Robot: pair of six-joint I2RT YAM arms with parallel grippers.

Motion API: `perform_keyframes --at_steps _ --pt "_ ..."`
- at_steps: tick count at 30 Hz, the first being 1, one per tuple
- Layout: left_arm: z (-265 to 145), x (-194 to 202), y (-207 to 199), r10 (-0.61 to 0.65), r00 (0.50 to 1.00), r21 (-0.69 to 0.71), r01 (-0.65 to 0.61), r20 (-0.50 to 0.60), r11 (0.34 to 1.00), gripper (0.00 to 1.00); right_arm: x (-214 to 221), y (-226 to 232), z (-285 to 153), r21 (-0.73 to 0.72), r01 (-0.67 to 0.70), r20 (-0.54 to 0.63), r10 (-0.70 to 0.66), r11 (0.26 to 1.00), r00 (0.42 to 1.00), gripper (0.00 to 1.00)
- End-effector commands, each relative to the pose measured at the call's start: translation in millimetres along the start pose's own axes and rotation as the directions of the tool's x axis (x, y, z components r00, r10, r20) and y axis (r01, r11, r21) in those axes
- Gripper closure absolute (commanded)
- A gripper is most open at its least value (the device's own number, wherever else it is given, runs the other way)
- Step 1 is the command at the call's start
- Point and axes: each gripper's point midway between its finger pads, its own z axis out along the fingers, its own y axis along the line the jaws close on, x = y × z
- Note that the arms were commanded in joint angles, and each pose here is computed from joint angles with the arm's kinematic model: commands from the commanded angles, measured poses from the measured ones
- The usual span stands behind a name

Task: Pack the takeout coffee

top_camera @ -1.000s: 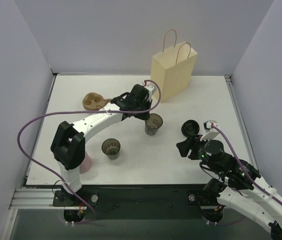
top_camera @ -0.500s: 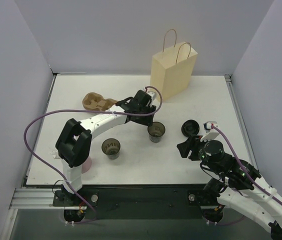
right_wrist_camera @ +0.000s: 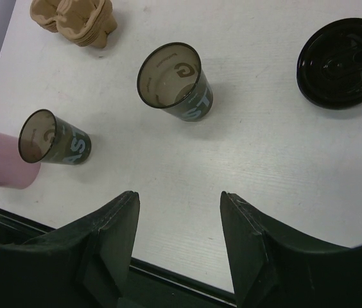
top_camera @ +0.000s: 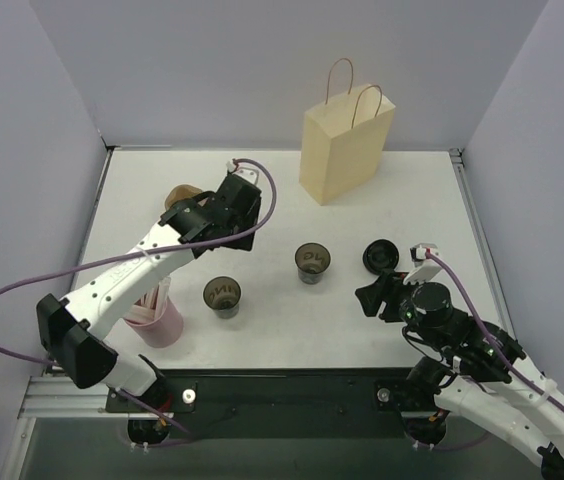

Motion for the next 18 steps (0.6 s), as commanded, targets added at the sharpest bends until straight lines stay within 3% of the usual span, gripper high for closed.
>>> perform_keyframes --at_steps 1,5,9,18 --pt "-13.3 60.9 35.4 -0.005 0.992 -0.104 -0.009 -0.128 0.995 0.38 -9.8 1.4 -6.1 -0.006 0.008 0.031 -0.007 1.000 0.999 0.46" --pt "0.9 101.7 19.6 -0.022 0.982 0.019 0.026 -0.187 0.999 0.37 -6.5 -2.0 -3.2 0.009 0.006 0.029 -0.006 1.000 1.000 0.46" --pt "9.7 115.5 -7.6 0.002 0.979 0.144 0.028 -0.204 0.989 0.36 -6.5 -1.6 -3.0 0.010 0.006 0.025 -0.006 1.000 1.000 0.46" --pt "25.7 125.8 -10.3 0.026 0.979 0.120 -0.001 -0.201 0.993 0.35 -4.9 -0.5 -3.0 0.001 -0.003 0.025 0.003 1.000 1.000 0.46"
